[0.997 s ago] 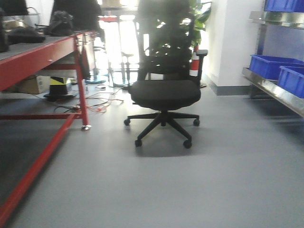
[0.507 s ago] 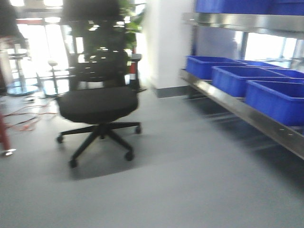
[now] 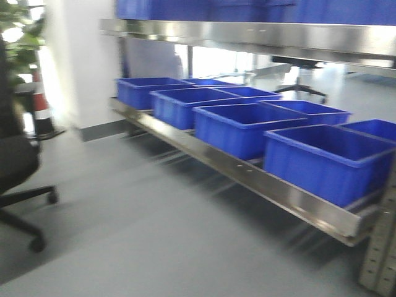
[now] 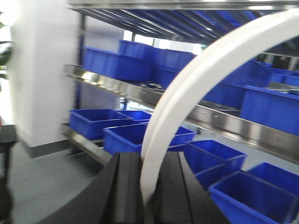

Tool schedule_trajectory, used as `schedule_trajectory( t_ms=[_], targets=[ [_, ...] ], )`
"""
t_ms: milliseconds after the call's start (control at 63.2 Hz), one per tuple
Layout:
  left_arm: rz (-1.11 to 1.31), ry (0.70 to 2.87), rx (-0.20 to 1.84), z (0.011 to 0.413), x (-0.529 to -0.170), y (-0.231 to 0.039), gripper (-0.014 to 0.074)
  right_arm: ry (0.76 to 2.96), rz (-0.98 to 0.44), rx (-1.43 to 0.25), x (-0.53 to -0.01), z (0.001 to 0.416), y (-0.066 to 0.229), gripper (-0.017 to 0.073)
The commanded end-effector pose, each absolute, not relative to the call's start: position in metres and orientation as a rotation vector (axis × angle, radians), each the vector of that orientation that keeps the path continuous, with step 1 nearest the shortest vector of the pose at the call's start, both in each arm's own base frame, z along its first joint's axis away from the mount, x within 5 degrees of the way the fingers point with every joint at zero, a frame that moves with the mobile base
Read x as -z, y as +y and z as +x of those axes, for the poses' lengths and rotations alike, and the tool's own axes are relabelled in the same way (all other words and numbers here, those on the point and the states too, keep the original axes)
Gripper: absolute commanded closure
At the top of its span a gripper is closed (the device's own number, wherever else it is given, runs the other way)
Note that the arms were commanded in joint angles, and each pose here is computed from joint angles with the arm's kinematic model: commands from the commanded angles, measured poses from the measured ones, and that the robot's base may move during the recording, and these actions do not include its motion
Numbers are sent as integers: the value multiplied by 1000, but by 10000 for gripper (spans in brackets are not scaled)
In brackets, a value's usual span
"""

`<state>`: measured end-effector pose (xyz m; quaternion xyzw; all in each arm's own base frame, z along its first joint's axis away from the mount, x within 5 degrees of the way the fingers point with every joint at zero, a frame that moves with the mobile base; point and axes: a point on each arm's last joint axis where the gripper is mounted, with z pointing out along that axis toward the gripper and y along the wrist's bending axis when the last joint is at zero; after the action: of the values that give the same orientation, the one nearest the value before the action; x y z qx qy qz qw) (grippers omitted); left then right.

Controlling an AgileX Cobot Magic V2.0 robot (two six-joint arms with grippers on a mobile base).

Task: Grab PVC pipe and place in blue bin
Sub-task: 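Drive the base to the metal shelf of blue bins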

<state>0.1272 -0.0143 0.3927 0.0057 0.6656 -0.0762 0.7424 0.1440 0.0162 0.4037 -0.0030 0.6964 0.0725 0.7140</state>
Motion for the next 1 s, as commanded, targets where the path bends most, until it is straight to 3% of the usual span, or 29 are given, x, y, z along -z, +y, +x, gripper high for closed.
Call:
schedule_trajectory(
  t_ms=[0,982],
  targets=[
    [19,1433,176,126,-396,-15,704,1514,-15,-158,-407,143,16,727],
    [19,1433,176,126,-396,-15,704,1514,-15,-158,-407,143,16,727]
  ],
)
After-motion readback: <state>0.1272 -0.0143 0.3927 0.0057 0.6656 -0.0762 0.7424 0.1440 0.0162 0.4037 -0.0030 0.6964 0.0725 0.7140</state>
